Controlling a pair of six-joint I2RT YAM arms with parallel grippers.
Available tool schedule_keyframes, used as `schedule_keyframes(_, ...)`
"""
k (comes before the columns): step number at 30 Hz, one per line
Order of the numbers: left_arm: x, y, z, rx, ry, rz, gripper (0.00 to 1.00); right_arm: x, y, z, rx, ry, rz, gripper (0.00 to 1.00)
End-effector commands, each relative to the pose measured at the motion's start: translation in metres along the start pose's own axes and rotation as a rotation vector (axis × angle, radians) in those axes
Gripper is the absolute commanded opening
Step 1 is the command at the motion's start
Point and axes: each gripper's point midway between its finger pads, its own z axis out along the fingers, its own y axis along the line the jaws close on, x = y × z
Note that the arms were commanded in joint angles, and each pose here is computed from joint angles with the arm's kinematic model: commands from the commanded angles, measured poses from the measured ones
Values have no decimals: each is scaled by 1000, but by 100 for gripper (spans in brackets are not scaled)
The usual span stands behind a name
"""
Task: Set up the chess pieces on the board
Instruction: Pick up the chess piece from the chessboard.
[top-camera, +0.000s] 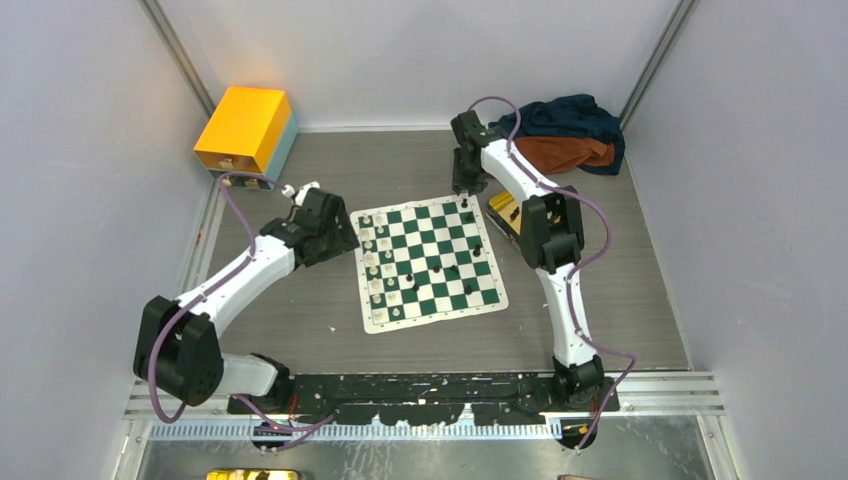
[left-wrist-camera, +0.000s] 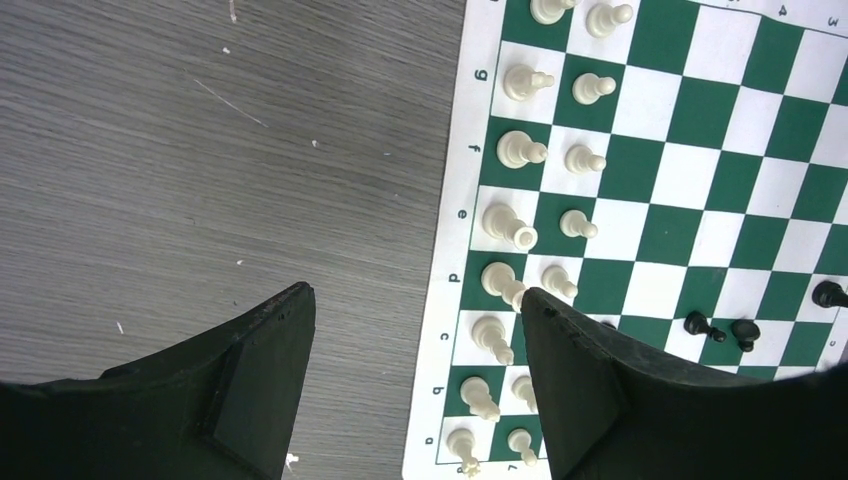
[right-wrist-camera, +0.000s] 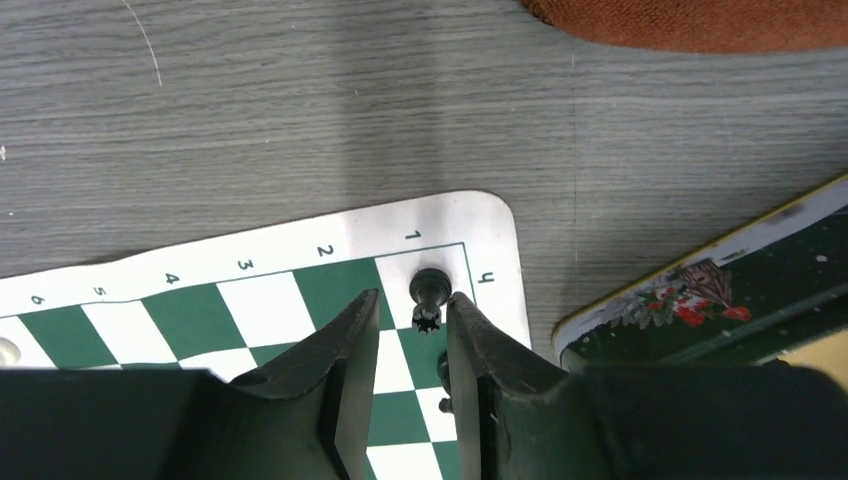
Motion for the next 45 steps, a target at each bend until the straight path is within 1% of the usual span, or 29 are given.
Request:
schedule_keyframes(1,-26,-8,-18,42,-85,-32,76,-42,9,-71,-50,-149,0,37)
schedule_keyframes(7,-23,-5,-24,57,-92,-46,76,-35,15,-108,-59,-197,-39,37)
schedule_keyframes(13,-18,-4,-27,74,-86,-51,75,-2,25,-141,-84,-221,-130,38)
schedule_keyframes(18,-15,-4,-27,83,-83,-60,74,41,32,-160,-100,-187,-209,37)
schedule_keyframes(25,-11,-5,-25,97,-70,-69,73,99,44,-153,-110,-102,-277,36)
schedule_keyframes(32,-10,-4,-26,95,-72,-66,73,136,57,-132,-135,-31,-299,36)
schedule_keyframes(45,-6,0,-26,85,-64,-56,73,156,76,-108,-162,29,-319,36)
